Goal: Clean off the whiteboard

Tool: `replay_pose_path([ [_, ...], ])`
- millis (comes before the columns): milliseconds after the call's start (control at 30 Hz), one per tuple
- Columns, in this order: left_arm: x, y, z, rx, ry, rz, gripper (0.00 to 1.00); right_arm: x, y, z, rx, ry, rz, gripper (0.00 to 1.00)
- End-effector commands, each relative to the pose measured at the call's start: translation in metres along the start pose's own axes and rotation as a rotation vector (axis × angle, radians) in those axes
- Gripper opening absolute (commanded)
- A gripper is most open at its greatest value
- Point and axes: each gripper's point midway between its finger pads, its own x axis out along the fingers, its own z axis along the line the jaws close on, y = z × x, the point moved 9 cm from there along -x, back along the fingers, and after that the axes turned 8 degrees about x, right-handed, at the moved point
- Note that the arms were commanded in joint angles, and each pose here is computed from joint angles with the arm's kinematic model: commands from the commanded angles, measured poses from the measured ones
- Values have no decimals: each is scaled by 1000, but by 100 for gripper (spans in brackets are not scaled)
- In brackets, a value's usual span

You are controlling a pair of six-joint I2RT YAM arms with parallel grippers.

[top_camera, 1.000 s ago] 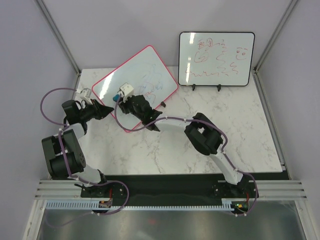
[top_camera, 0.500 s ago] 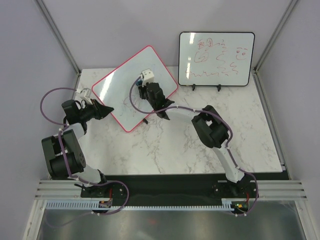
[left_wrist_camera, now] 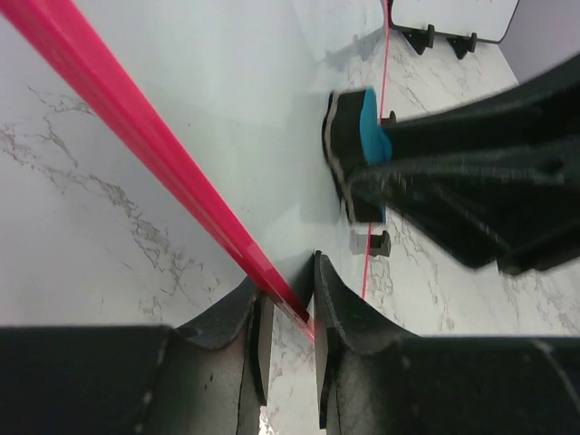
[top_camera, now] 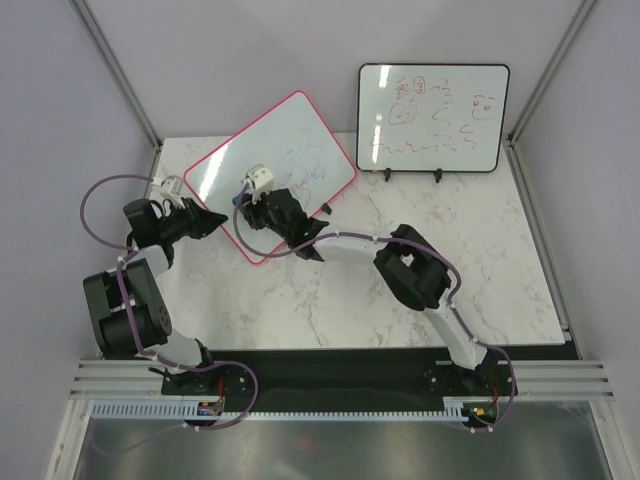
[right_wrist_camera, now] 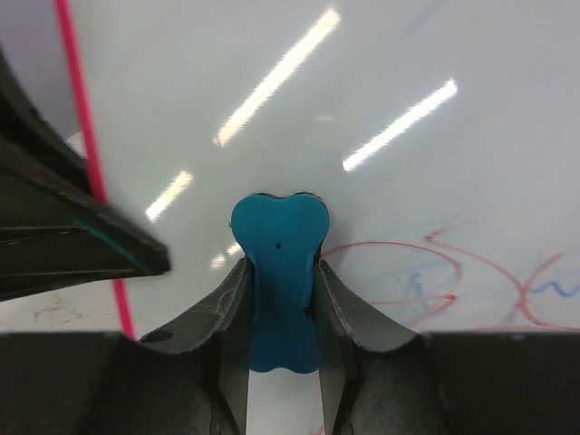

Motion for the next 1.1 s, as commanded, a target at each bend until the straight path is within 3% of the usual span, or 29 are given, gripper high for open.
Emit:
replay_pose_path([
  [0, 0, -22, 7, 211, -41, -45, 2, -6, -22, -75, 87, 209, 35, 0],
  [133, 0, -23, 7, 218, -39, -46, 2, -12, -22, -132, 162, 360, 48, 0],
  [233, 0, -23, 7, 217, -41, -45, 2, -16, -21, -136, 169, 358, 46, 0],
  [367, 0, -23, 7, 216, -39, -44, 2, -11, -15, -110, 127, 256, 69, 0],
  [600, 0, -24, 7, 214, -39, -43, 2, -2, 7, -11, 5, -6, 111, 0],
  [700, -1, -24, 7, 213, -40, -43, 2, -4, 15, 8, -9, -50, 136, 0],
  [900, 0, -25, 8, 214, -41, -44, 2, -14, 15, -13, -63, 100, 131, 0],
  [1067, 1, -24, 8, 212, -37, -42, 2, -16, 10, -62, 40, 244, 132, 0],
])
